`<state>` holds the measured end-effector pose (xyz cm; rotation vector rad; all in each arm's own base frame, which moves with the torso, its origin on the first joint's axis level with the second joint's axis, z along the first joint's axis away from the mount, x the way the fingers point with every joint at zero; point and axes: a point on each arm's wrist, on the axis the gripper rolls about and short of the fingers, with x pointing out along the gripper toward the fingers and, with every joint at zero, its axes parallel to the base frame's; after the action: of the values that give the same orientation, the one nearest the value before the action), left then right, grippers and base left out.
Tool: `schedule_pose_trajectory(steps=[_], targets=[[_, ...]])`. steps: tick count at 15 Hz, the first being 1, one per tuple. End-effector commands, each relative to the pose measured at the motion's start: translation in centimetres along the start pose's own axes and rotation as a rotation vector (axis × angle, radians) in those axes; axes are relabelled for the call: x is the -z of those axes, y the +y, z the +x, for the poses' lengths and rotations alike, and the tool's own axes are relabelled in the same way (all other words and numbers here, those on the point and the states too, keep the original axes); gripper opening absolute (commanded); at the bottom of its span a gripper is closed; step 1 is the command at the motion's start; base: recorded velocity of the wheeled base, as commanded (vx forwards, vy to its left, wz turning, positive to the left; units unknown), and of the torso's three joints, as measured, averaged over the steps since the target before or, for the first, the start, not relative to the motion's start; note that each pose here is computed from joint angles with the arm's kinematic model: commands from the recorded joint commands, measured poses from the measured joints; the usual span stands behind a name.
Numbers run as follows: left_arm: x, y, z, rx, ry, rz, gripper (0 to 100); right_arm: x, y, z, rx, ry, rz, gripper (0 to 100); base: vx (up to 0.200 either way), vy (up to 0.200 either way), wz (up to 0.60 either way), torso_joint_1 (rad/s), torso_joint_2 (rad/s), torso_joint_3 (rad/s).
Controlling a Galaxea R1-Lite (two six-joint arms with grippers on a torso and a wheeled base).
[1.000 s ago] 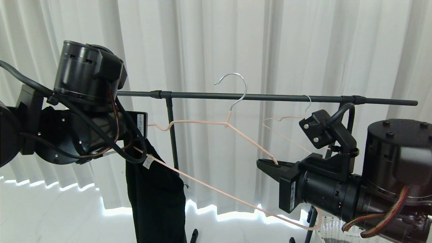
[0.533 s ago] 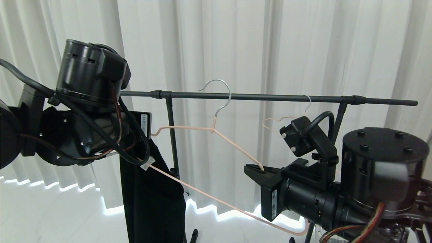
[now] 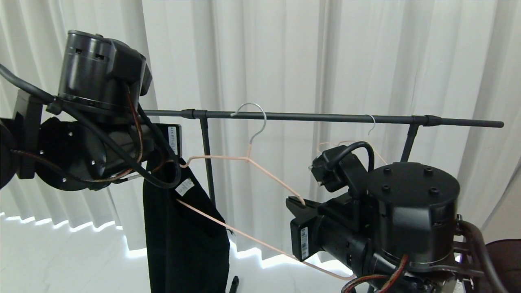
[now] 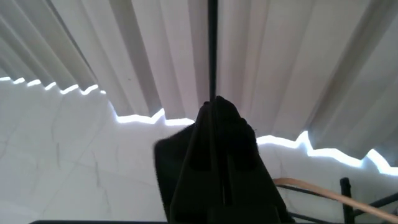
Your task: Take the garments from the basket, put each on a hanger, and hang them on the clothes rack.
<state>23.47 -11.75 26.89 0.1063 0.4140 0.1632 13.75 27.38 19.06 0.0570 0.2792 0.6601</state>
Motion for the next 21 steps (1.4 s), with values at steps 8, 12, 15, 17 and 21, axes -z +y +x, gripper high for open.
schedule_pose_trajectory(steps=[8, 12, 15, 17, 21], targets=[[0.4, 0.8, 0.5, -0.038, 0.046, 0.019, 0, -1.0, -1.5, -1.0, 0.145, -0.059, 0.015, 0, 0.000, 0.000, 0.00, 0.000, 0.00, 0.000], [0.5, -0.7, -0.3, 0.019, 0.036, 0.037, 0, -1.3, -0.3, -0.4, 0.111, -0.071, 0.017, 0, 0.000, 0.000, 0.00, 0.000, 0.00, 0.000], [0.3, -0.7, -0.4, 0.024, 0.031, 0.036, 0, -0.9, 0.1, -0.5, 0.097, -0.059, 0.010, 0, 0.000, 0.000, 0.00, 0.000, 0.00, 0.000], [0.2, -0.9, -0.6, 0.031, 0.024, 0.033, 0, -0.4, 0.3, 0.1, 0.097, -0.047, 0.003, 0, 0.000, 0.000, 0.00, 0.000, 0.00, 0.000], [-1.0, -0.9, -1.2, 0.047, -0.014, 0.008, 0, 0.1, 1.0, 0.0, 0.069, -0.040, 0.001, 0, 0.000, 0.000, 0.00, 0.000, 0.00, 0.000]])
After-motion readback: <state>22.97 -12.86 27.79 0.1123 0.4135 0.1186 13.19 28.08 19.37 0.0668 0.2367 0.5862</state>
